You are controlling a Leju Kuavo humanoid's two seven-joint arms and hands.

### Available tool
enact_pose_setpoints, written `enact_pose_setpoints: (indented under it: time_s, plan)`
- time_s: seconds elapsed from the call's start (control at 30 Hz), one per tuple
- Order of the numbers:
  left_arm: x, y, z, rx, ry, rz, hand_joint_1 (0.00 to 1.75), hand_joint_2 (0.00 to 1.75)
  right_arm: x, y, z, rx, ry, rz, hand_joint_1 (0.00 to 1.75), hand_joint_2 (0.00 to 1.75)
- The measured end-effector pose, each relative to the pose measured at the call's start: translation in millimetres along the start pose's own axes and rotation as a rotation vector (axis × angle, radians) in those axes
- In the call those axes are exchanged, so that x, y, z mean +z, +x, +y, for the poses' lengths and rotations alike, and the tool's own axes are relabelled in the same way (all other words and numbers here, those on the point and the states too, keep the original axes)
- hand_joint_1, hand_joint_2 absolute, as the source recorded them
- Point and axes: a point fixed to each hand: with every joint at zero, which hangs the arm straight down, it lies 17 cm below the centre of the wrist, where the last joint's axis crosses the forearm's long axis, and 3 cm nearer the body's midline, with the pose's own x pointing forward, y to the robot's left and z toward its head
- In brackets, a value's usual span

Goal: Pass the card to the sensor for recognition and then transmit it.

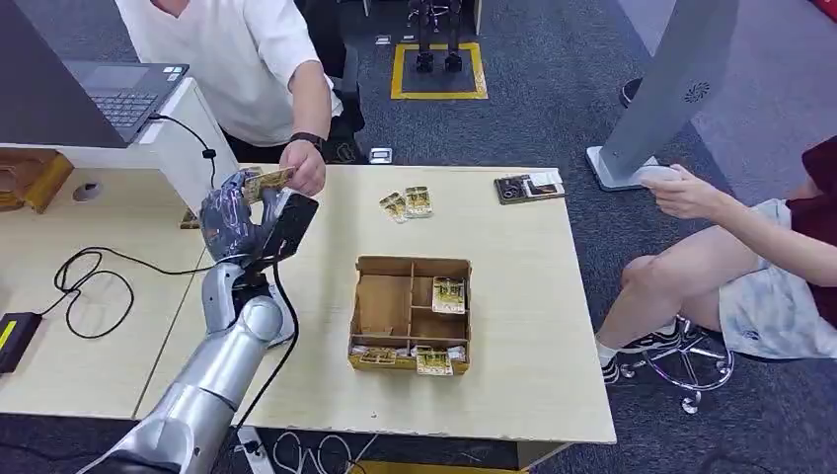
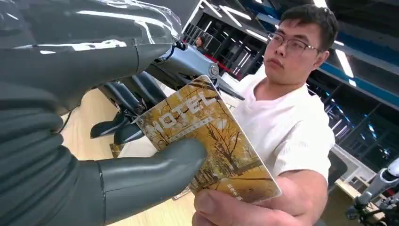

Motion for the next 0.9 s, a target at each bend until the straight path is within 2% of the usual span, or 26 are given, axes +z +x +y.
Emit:
enact_pose_setpoints:
  time_s: [0.03,0.9]
  plan:
    - [0,-1,-1,0.008,-0.003,0.006,0.00,1.75,0,0,0,0.000,0.000,0.000,0.00,1.75]
    - [20,-5,-13,0.092,-0.052,0.000,0.00,1.75,0,0,-1,-0.001,-0.001,-0.002,0.00,1.75]
